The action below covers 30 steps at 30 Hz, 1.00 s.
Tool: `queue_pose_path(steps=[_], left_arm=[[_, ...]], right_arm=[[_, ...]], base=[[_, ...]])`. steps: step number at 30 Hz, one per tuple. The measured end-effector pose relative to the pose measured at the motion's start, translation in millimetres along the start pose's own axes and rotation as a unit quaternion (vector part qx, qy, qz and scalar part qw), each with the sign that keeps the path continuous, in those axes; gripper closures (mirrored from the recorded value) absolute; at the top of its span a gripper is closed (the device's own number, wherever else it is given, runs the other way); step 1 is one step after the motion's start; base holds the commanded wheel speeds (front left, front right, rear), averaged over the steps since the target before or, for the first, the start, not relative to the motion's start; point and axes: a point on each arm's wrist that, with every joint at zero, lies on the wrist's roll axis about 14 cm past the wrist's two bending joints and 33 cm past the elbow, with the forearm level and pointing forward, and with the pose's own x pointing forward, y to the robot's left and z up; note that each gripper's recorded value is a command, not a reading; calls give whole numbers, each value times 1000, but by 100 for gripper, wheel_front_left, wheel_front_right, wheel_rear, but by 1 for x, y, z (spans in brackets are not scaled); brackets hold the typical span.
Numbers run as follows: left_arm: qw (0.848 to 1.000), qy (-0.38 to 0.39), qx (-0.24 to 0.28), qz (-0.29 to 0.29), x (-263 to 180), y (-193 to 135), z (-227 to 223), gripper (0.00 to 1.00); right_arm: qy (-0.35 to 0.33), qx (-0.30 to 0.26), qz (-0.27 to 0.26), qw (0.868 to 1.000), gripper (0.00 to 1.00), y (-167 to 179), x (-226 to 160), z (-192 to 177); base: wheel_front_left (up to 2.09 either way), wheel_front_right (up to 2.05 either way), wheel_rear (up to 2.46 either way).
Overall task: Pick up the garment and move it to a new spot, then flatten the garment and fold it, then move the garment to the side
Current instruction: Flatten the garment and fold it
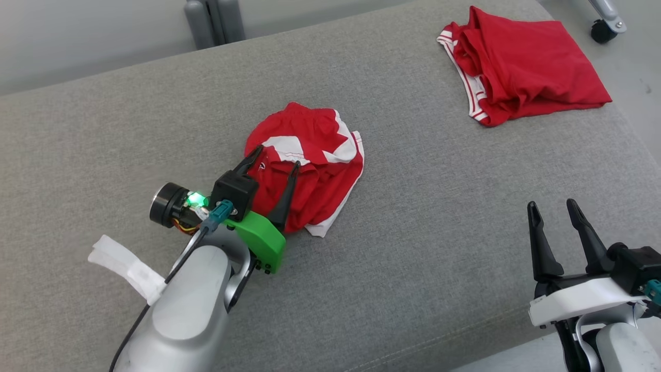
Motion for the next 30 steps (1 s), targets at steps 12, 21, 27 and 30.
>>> queue_pose_path(steps=[12,21,27,30], left_arm=[[1000,6,-9,-8,15,-1,-4,100],[998,-55,-10,25,-5,14,31,100],[996,-54,-26,62,-53,20,16,100],[995,-34,-45,86,-83,20,-5,100]], right_arm=[[-6,-2,-11,1000,0,-6,0,4],[-6,2,8,1000,0,6,1,2],[-5,9,43,999,0,30,7,-1],[-4,12,62,998,0,43,11,-2]], base=[[0,0,0],[0,0,0],[0,0,0],[0,0,0]])
